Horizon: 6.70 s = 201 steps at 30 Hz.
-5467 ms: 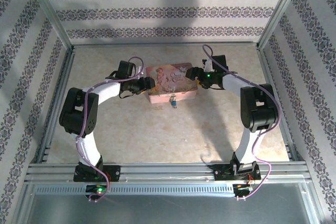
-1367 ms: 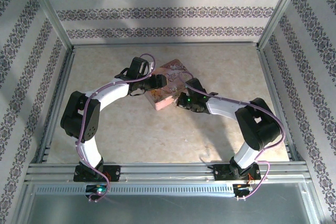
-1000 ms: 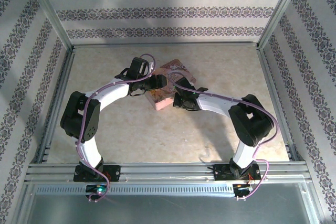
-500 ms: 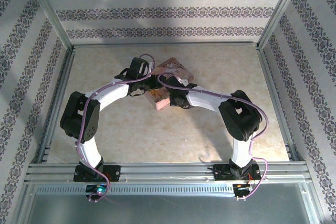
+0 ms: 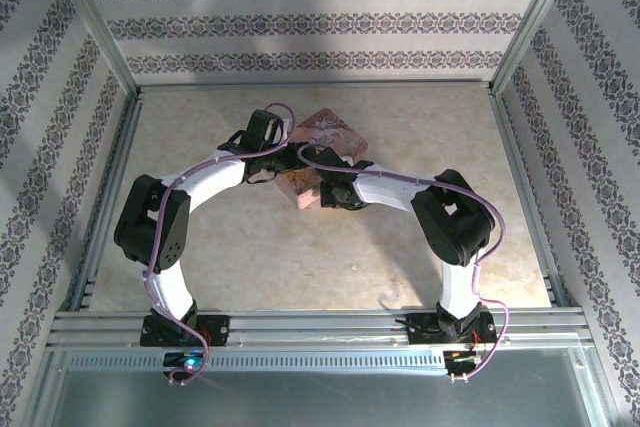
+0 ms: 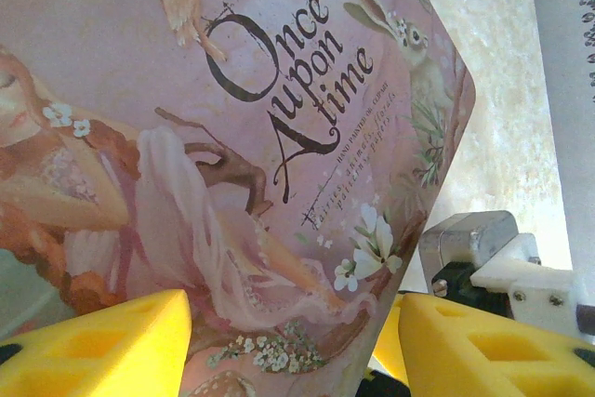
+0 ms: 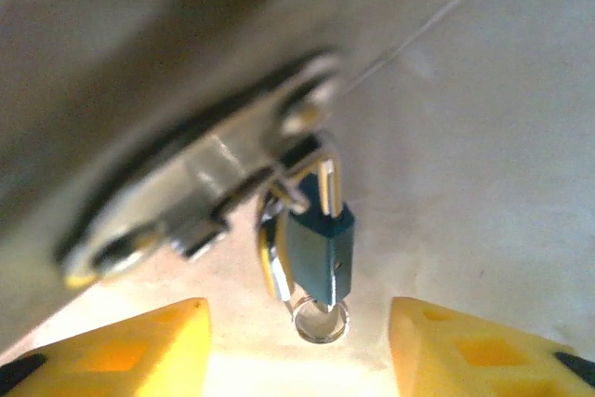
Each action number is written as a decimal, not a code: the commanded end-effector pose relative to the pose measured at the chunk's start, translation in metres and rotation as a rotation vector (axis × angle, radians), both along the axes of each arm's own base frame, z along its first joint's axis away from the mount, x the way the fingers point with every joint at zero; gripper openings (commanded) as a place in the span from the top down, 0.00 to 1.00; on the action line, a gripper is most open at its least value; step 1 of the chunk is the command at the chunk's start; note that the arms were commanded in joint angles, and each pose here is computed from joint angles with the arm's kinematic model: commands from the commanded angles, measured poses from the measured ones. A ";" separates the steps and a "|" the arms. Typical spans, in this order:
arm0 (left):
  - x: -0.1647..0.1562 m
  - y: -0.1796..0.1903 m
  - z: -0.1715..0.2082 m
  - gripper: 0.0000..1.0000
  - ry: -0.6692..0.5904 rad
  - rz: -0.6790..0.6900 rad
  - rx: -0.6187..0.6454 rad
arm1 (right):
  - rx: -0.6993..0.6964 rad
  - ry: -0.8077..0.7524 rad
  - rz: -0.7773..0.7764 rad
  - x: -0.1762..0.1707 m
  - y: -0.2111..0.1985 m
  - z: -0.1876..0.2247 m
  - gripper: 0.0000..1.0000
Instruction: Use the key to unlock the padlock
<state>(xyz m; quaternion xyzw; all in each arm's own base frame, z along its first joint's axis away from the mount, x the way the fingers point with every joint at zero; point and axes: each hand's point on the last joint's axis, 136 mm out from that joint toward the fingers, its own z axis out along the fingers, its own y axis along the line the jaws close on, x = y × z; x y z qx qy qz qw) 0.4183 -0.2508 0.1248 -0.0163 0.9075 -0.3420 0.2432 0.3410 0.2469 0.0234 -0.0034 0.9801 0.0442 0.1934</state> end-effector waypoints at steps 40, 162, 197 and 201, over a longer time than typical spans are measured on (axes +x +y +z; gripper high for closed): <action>-0.019 0.016 -0.022 0.39 0.098 0.020 0.045 | 0.776 -0.126 0.186 0.024 -0.008 0.063 0.03; -0.013 0.022 -0.030 0.41 0.107 0.030 0.050 | 1.022 -0.265 0.437 0.006 0.023 0.065 0.60; -0.013 0.023 -0.031 0.41 0.107 0.035 0.058 | 0.900 -0.225 0.361 0.012 0.009 0.032 0.77; -0.013 0.023 -0.031 0.41 0.106 0.036 0.058 | 0.905 -0.227 0.355 0.015 0.011 0.032 0.78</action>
